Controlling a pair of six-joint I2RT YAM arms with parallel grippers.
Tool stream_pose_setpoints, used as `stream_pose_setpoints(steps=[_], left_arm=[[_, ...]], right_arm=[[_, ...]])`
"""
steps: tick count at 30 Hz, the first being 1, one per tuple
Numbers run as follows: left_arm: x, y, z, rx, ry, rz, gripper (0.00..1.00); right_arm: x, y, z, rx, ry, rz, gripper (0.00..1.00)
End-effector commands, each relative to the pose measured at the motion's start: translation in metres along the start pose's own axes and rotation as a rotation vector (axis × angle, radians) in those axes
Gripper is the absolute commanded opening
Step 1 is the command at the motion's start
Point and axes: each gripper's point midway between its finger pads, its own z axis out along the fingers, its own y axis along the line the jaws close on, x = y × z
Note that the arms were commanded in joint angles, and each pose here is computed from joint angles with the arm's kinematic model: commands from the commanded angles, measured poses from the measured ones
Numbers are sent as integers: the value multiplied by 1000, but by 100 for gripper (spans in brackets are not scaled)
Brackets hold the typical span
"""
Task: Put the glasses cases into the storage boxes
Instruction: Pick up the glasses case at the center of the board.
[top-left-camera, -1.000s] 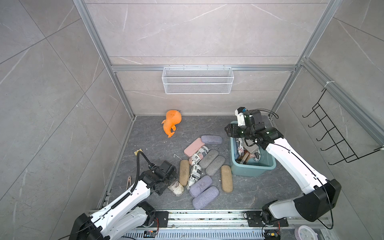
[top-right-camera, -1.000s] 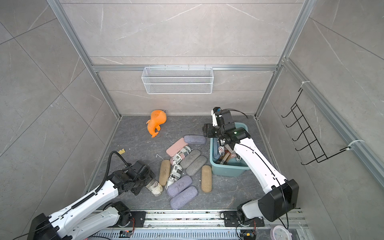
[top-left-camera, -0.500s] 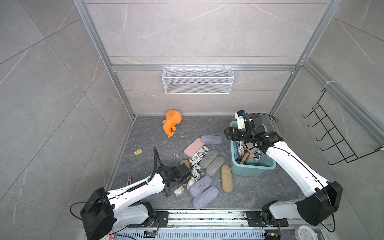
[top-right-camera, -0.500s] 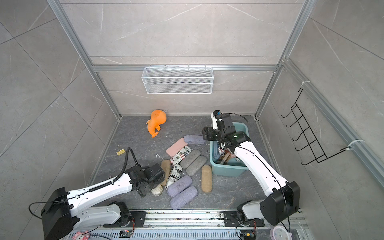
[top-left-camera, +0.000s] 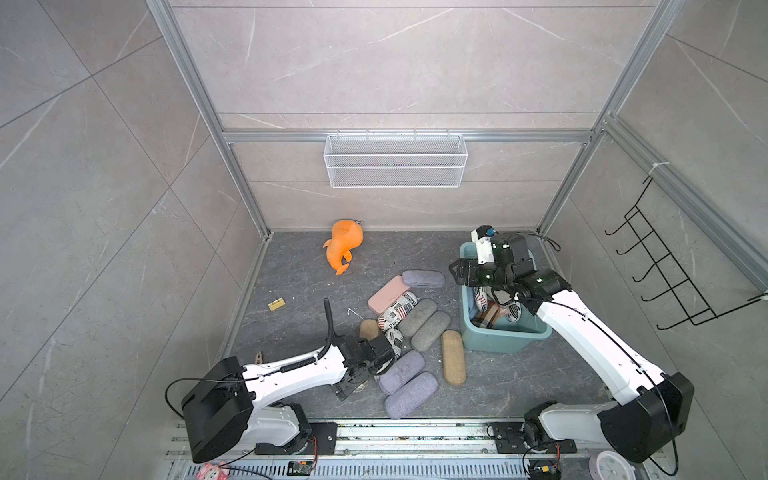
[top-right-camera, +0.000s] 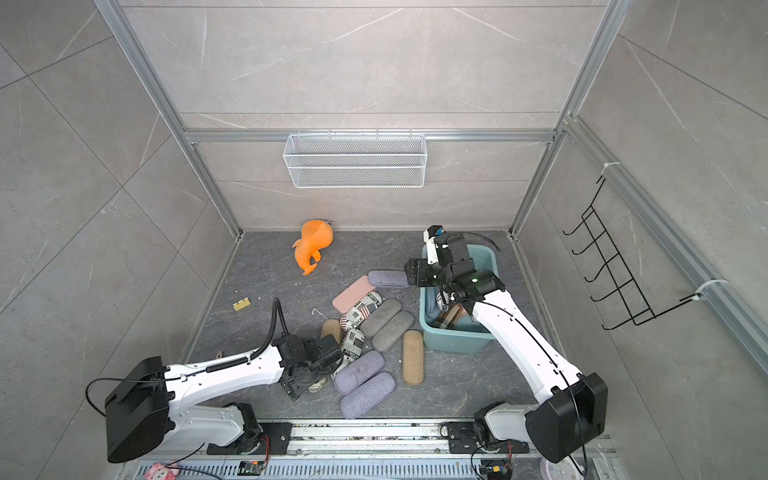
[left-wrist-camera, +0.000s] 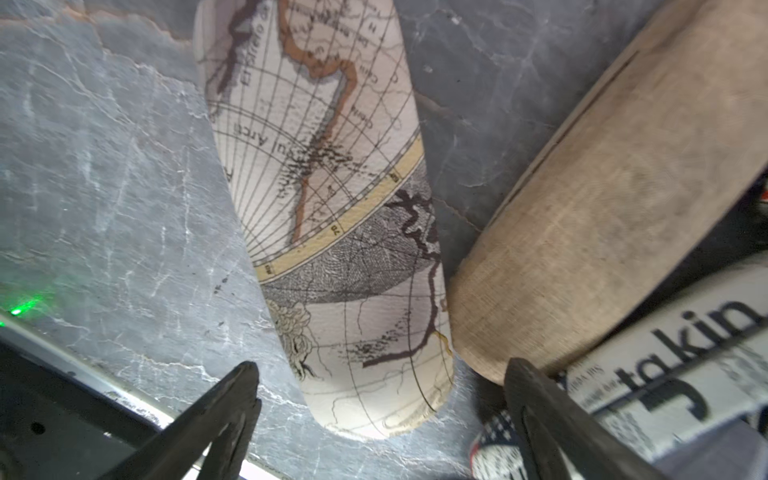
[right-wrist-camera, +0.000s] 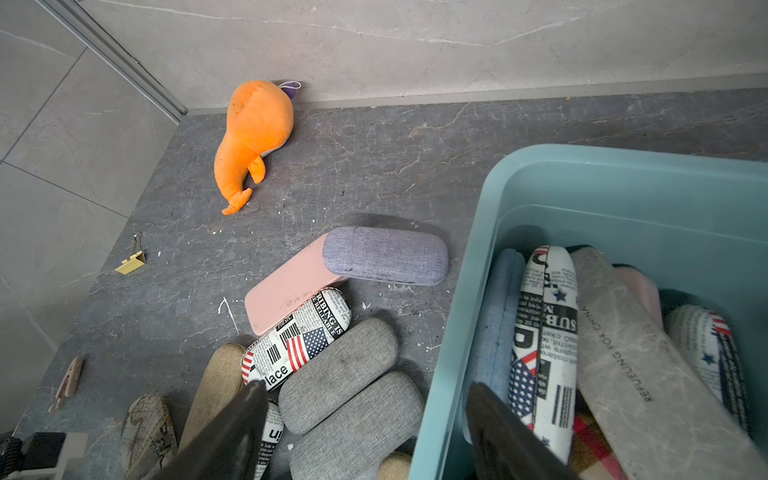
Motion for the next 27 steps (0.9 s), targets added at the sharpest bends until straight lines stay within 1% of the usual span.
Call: stream_pose_setpoints(steps=[1,6,10,11,14,16,23,27], left_arm=[[-2,9,-3,-15,-5,-61,93],[-6,12,9,40,-37,-73,89],[-8,7,18,85,-53,-37,86],[-8,5,21,114,-53,-26,84],[-6,5,32,156,-52,-44,79],[-9,13,36,138,-71,-53,76],[-22,25,35,112,-129,5,66],[-21,31,44,96,-91,23,62]], right_arm=[[-5,7,-2,-31,-22,7,78],[-5,7,-3,-32,-23,8,78],[-1,7,-3,-34,-14,11,77],[-1,7,-3,-32,-13,11,77],[0,7,-5,-35,-14,19,76],[0,6,-7,-31,-16,22,76],[4,6,-4,-31,-7,33,73],[-2,12,-6,-53,-16,37,73]])
